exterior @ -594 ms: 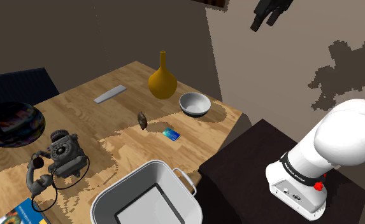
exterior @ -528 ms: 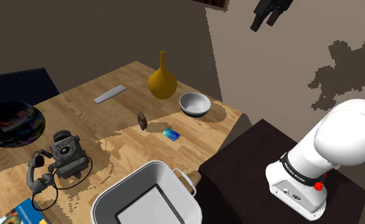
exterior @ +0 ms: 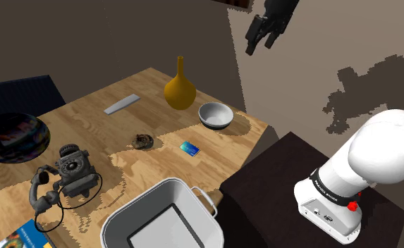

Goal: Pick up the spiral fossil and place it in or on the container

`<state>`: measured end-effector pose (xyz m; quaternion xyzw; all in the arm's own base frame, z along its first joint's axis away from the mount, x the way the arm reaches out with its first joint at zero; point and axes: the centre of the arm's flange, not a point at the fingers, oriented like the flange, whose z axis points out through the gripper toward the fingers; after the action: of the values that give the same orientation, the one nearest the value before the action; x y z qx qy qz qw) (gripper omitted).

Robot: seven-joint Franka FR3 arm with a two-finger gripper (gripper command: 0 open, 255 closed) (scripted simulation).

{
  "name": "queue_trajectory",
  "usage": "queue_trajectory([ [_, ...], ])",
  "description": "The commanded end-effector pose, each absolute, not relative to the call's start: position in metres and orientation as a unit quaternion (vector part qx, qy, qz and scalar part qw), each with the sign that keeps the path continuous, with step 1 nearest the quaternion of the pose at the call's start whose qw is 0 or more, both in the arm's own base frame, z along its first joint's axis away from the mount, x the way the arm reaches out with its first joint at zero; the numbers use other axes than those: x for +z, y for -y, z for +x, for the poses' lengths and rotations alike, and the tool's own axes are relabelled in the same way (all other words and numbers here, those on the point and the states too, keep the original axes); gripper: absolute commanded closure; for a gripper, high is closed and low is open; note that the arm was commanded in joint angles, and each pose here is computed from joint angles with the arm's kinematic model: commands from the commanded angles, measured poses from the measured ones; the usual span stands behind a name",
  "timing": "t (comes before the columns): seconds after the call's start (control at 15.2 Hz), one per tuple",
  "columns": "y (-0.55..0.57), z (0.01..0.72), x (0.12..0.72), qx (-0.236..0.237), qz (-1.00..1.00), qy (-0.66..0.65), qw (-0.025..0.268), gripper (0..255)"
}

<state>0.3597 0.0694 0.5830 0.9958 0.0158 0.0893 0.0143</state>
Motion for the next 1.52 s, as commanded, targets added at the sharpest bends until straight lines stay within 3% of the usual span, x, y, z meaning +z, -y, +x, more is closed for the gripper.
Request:
queue_trajectory([
  [0.0, -0.082, 0.371, 0.565, 0.085, 0.996, -0.014, 0.013, 0],
  [1.45, -0.231, 0.514, 0.355, 0.031, 1.000, 0.007, -0.001, 0],
])
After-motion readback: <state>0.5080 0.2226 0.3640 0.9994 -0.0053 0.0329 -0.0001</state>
